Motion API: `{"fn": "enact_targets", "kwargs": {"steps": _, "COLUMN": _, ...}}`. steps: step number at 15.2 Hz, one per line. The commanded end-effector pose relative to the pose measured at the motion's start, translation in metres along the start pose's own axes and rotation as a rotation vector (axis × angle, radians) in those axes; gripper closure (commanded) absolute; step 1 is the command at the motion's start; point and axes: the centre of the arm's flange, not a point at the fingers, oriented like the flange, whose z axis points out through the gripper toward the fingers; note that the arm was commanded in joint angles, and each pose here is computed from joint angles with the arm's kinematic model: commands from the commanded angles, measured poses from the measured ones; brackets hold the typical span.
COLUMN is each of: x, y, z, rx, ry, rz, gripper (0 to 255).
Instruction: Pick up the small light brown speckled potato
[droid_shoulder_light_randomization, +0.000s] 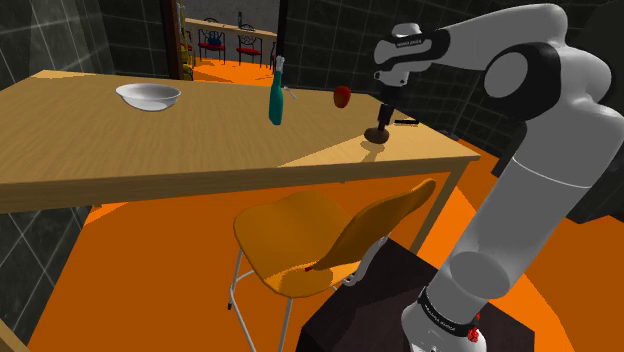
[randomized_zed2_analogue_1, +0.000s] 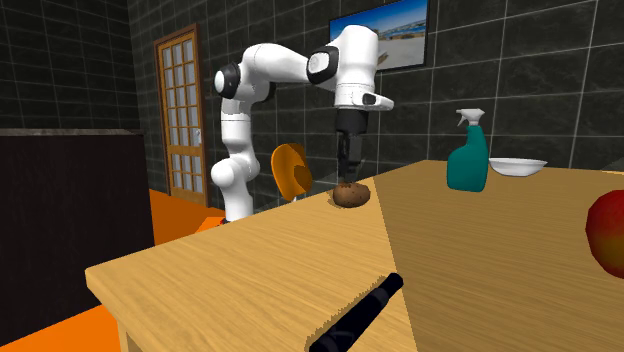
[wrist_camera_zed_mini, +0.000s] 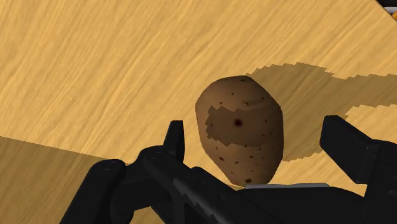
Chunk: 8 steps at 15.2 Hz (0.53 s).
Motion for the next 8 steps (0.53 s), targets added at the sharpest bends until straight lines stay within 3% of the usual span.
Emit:
{"fn": "enact_targets", "kwargs": {"steps": 1, "x": 0.001, "y": 0.004, "z": 0.009, "rx": -0.001, "ry": -0.001, "rz": -0.004, "gripper": 0}}
{"fn": "enact_targets", "kwargs": {"steps": 7, "x": 0.003, "y": 0.003, "z": 0.033, "rx": -0.001, "ry": -0.001, "rz": -0.004, "gripper": 0}}
{"fn": "enact_targets", "kwargs": {"steps": 8, "x": 0.003, "y": 0.004, "z": 0.033, "rx": -0.001, "ry": -0.001, "rz": -0.004, "gripper": 255}}
